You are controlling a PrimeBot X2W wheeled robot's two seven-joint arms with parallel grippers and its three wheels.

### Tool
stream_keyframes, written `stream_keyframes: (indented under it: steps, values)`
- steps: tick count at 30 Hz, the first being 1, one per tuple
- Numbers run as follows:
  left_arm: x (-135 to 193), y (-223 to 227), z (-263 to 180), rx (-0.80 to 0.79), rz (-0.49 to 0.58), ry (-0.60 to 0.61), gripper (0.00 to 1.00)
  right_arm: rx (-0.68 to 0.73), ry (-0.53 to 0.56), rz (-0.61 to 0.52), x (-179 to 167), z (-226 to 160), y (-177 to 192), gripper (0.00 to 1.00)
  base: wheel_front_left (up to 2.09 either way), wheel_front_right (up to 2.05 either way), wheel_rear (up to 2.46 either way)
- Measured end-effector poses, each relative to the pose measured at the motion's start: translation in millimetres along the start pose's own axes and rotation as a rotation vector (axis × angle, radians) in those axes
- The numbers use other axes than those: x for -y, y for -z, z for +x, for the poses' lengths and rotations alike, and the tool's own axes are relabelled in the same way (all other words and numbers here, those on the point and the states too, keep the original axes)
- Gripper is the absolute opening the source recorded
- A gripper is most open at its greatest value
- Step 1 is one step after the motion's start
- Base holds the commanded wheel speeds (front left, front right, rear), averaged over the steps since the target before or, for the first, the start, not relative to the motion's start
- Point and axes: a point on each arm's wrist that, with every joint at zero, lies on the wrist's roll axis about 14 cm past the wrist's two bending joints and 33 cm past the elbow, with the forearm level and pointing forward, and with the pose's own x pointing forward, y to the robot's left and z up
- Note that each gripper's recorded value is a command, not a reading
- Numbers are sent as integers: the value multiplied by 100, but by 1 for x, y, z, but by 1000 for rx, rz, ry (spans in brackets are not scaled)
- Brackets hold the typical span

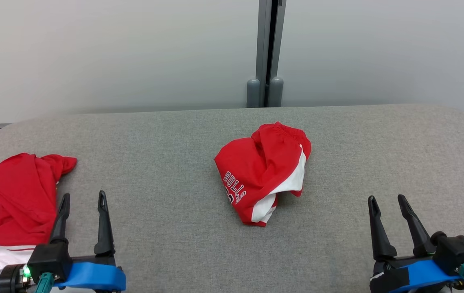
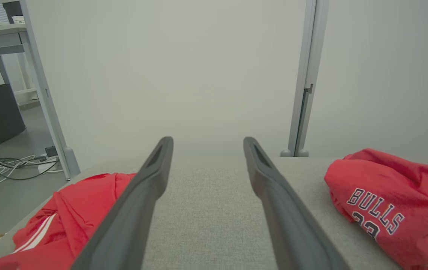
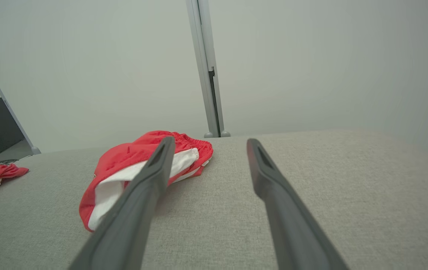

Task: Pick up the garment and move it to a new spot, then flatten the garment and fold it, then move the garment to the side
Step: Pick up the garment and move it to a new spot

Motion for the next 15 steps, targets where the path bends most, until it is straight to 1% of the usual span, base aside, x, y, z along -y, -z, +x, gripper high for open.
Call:
stream_keyframes:
  steps: [8,15]
  values:
    - [-1,14,-14,-43,16,-7,100,-35,35,-14,11,-13,10,100,0,0,0]
    - [-4,15,-14,-48,20,-9,100,-74,54,-15,17,-21,21,100,0,0,0]
